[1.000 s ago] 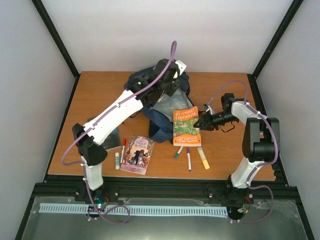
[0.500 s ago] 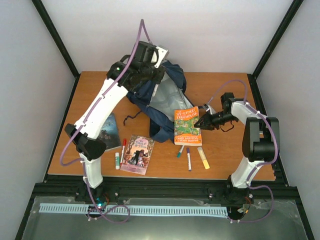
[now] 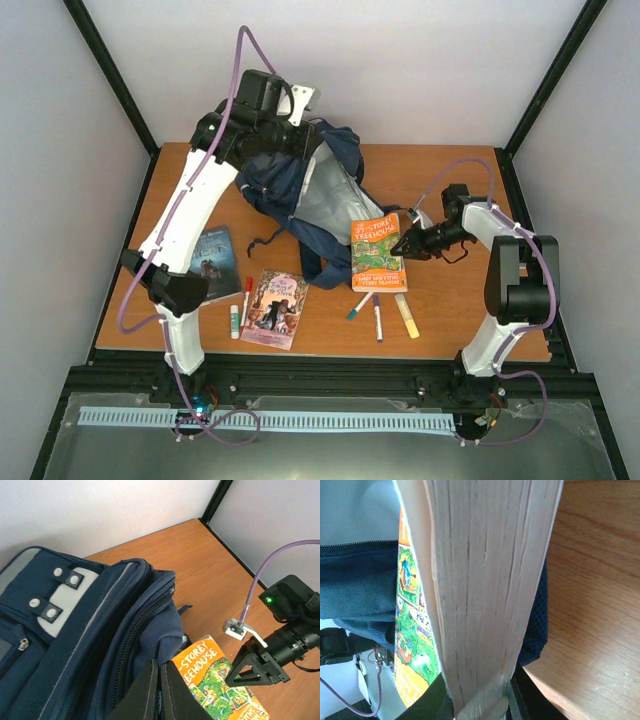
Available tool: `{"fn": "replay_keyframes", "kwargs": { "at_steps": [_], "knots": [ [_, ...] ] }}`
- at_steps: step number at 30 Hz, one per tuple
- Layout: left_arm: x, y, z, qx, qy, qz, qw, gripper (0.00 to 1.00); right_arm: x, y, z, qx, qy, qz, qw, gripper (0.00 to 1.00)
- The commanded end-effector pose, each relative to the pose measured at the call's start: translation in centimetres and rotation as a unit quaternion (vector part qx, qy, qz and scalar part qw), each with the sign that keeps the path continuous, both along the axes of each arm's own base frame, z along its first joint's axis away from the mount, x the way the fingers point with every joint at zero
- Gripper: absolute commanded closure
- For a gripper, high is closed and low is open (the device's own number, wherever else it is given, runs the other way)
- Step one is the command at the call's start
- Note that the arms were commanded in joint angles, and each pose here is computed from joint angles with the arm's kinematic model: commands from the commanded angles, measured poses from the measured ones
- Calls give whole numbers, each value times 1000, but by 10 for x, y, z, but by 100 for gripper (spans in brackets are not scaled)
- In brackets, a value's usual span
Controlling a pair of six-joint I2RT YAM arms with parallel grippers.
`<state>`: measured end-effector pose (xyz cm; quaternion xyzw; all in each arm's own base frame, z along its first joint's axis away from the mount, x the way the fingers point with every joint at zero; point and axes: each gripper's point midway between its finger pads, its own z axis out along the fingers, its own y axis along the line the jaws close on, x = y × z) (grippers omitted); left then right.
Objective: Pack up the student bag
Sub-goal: Place the book in the student bag.
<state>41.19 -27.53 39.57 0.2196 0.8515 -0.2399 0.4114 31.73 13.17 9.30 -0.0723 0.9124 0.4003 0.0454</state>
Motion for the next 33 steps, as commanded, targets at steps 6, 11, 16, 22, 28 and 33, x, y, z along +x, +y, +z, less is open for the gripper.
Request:
{"fn": "replay_keyframes", "kwargs": {
  "at_steps": [6,11,16,22,28,33],
  "knots": [
    [11,-20,-23,-62,-7,-18,998,99,12,-10,22,-34,-60,-2,998,97],
    [2,-21,-79,-24,29,-19,999,99,12,-7,33,-22,-72,1,997,97],
    [-18,-28,-116,21,45,-41,998,99,13,8,45,10,-71,12,997,97],
    [-39,-38,-95,23,14,-66,997,99,8,40,70,118,-52,46,991,97],
    [-54,-43,-70,24,-20,-81,996,81,4,63,102,210,-31,66,975,97],
    [-73,-29,-105,72,18,-65,995,48,6,69,97,216,-18,73,973,97]
  ]
}}
